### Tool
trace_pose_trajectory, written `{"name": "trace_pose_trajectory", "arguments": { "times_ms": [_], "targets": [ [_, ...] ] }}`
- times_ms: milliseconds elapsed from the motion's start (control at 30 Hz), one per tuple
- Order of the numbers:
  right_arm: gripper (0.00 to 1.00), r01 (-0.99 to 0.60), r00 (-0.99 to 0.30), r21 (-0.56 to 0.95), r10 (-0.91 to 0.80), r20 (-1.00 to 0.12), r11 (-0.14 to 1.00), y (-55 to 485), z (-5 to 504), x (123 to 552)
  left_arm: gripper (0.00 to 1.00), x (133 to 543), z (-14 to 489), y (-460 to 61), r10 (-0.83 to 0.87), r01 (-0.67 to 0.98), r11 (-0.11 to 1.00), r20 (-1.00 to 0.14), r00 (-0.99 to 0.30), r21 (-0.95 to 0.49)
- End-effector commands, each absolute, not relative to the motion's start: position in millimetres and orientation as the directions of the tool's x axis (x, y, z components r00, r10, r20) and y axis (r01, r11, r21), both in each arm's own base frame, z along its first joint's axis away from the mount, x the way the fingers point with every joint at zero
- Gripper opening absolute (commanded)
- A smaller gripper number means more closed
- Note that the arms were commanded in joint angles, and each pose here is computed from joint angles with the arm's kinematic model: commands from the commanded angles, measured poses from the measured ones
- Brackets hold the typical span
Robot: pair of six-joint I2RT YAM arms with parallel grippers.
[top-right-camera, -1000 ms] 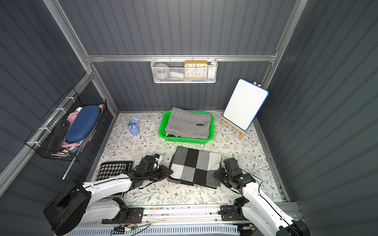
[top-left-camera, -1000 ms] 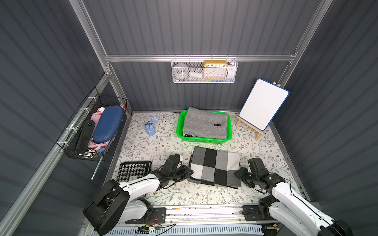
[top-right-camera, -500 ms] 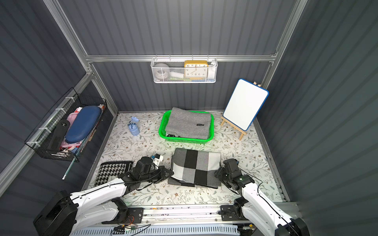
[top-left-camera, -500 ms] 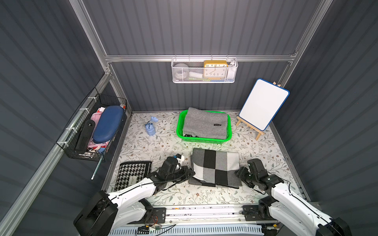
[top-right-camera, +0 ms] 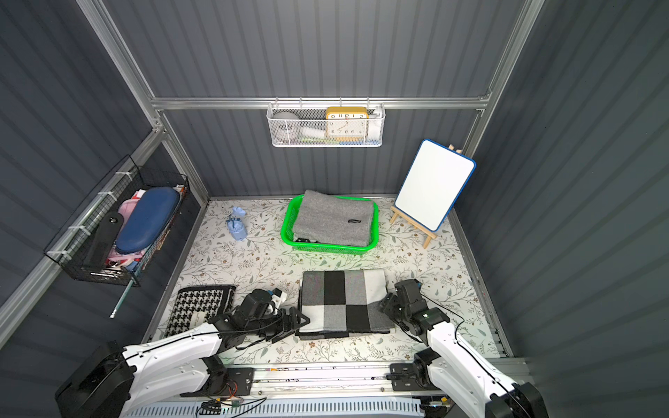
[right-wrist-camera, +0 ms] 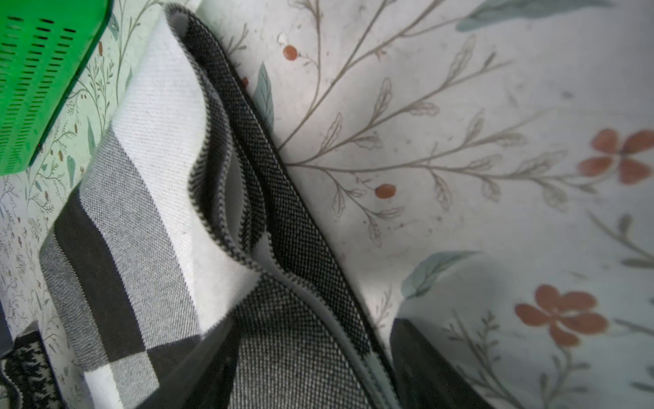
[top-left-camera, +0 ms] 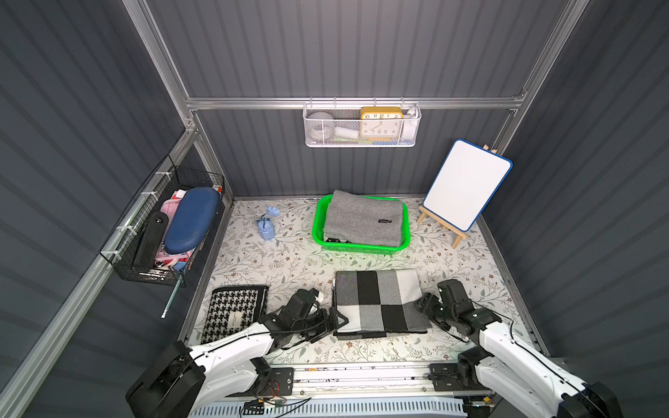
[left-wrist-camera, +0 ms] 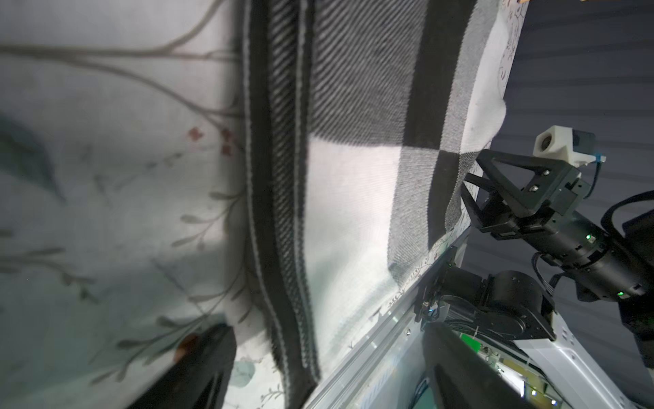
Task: Put the folded scarf in the basket
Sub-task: Move the scarf to the center of the board, then pick up the scarf at the center of the board.
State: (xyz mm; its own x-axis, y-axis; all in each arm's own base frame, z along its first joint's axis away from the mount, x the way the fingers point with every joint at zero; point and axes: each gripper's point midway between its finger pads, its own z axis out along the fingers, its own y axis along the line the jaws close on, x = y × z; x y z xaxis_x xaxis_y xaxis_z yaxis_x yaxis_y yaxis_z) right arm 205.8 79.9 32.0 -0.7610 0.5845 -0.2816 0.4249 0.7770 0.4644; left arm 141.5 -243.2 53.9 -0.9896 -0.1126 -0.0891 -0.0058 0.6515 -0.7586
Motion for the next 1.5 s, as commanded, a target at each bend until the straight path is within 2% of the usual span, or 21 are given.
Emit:
{"name": "trace_pose_trajectory", "arguments": {
  "times_ms": [0, 100, 267, 567, 800, 900, 1033, 1067, 1267, 1300, 1333, 1467],
  "targets": [
    [0.74, 0.348, -0.807, 0.447, 0.506, -0.304, 0.824, 86.7, 43.9, 215.4, 0.99, 165.6, 65.2, -243.8, -0.140, 0.029, 0.705, -0.179, -0.974, -0.709],
    [0.74, 0.340, -0.829, 0.417, 0.478, -0.289, 0.843, 88.4, 45.2, 226.3, 0.99, 190.9, 74.4, -251.7, -0.164, 0.049, 0.721, -0.238, -0.957, -0.692],
    [0.74, 0.328, -0.858, 0.419, 0.453, -0.244, 0.847, 95.7, 43.5, 243.6, 0.99, 224.0, 55.7, -250.3, -0.193, -0.007, 0.763, -0.218, -0.957, -0.646],
    [0.72, 0.372, -0.866, 0.385, 0.465, -0.183, 0.845, 93.1, 21.4, 252.1, 0.91, 246.7, 31.7, -244.0, -0.215, -0.036, 0.786, -0.217, -0.952, -0.617],
    [0.68, 0.377, -0.873, 0.417, 0.467, -0.137, 0.827, 102.7, 14.9, 255.4, 0.79, 243.6, 8.8, -243.3, -0.215, -0.068, 0.797, -0.176, -0.961, -0.600],
    [0.66, 0.381, -0.873, 0.437, 0.473, -0.121, 0.815, 107.1, 11.1, 256.3, 0.67, 245.5, 5.2, -244.8, -0.209, -0.061, 0.799, -0.180, -0.961, -0.598],
    [0.57, 0.388, -0.871, 0.464, 0.481, -0.097, 0.796, 112.9, 6.1, 256.9, 0.49, 253.3, 7.8, -251.6, -0.194, -0.029, 0.792, -0.208, -0.959, -0.609],
    [0.53, 0.388, -0.870, 0.471, 0.483, -0.095, 0.792, 113.9, 5.3, 257.7, 0.43, 255.1, 9.3, -254.0, -0.187, -0.017, 0.789, -0.215, -0.959, -0.614],
    [0.04, 0.344, -0.877, 0.522, 0.466, -0.119, 0.780, 121.3, 18.2, 261.1, 0.07, 263.6, 32.2, -263.7, -0.158, 0.069, 0.760, -0.287, -0.945, -0.646],
    [0.00, 0.333, -0.876, 0.533, 0.465, -0.131, 0.778, 121.8, 23.6, 261.3, 0.03, 266.3, 40.4, -264.7, -0.153, 0.096, 0.755, -0.317, -0.936, -0.648],
    [0.00, 0.314, -0.875, 0.551, 0.461, -0.148, 0.773, 123.2, 31.4, 260.8, 0.00, 268.6, 51.8, -265.1, -0.147, 0.132, 0.748, -0.356, -0.923, -0.651],
    [0.00, 0.213, -0.857, 0.634, 0.454, -0.244, 0.744, 128.0, 71.5, 252.8, 0.00, 268.1, 103.4, -260.4, -0.157, 0.252, 0.709, -0.496, -0.854, -0.659]
  ]
}}
